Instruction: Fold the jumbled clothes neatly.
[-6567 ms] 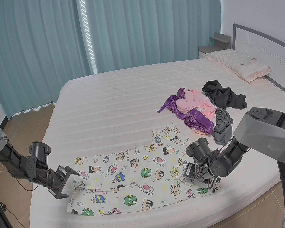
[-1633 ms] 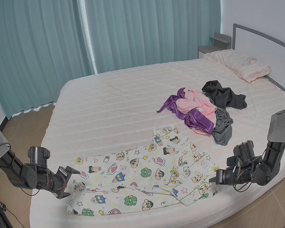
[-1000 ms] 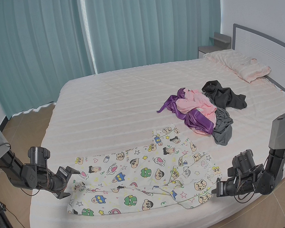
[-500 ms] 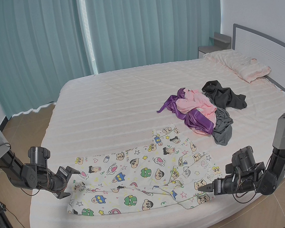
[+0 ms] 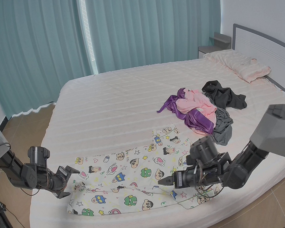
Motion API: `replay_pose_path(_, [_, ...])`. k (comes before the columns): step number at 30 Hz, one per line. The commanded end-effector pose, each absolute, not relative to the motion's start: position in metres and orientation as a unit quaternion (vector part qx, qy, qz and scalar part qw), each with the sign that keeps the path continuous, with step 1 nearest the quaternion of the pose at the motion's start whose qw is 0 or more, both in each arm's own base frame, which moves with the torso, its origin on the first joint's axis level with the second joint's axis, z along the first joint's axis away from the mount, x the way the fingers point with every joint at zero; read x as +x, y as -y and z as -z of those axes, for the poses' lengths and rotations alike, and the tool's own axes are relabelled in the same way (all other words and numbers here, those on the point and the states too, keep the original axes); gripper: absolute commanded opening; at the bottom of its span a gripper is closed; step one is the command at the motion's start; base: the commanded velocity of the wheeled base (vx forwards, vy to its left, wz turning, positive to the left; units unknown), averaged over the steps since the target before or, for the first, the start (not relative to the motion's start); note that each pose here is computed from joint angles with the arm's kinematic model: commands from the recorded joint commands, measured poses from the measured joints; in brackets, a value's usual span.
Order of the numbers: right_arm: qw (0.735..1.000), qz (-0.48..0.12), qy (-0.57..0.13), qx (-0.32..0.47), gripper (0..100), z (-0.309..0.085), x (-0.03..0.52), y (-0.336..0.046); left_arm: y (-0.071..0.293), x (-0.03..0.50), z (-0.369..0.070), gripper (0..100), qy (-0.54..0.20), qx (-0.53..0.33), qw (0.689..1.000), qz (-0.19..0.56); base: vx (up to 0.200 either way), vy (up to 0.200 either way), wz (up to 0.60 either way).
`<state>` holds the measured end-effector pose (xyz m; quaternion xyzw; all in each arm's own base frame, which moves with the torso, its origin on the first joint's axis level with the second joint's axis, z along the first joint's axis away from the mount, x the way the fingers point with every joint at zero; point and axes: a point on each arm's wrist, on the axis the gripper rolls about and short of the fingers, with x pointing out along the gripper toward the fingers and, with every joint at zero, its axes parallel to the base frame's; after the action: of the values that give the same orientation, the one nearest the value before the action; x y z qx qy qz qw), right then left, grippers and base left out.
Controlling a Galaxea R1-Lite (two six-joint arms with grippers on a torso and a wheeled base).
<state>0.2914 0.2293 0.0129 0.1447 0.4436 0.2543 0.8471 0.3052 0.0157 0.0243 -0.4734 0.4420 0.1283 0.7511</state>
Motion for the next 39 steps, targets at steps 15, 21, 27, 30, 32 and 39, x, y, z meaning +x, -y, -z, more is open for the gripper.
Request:
replay_pose_path(15, [0.83,-0.274,-0.476,0.096,100,0.031,0.273,-0.286,-0.016,0.306,-0.025,100,-0.441,-0.474,0.752,-0.128,0.0,0.0,0.0])
replay_pose_path(21, [0.834,-0.25,-0.485,0.085,100,0.046,0.283,-0.29,-0.016,0.306,-0.025,100,-0.44,-0.474,0.752,-0.128,0.0,0.0,0.0])
replay_pose_path(27, [0.851,-0.213,-0.476,0.064,100,0.054,0.298,-0.299,-0.016,0.306,-0.025,100,-0.441,-0.473,0.752,-0.128,0.0,0.0,0.0])
replay_pose_path(30, [0.858,-0.201,-0.467,0.068,100,0.057,0.306,-0.3,-0.016,0.306,-0.025,100,-0.441,-0.474,0.752,-0.128,0.0,0.0,0.0])
replay_pose_path(32, [0.861,-0.202,-0.46,0.073,100,0.053,0.309,-0.301,-0.016,0.306,-0.024,100,-0.441,-0.473,0.752,-0.128,0.0,0.0,0.0])
replay_pose_path(39, [0.873,-0.185,-0.444,0.081,100,0.05,0.326,-0.297,-0.016,0.306,-0.024,100,-0.44,-0.472,0.753,-0.128,0.0,0.0,0.0])
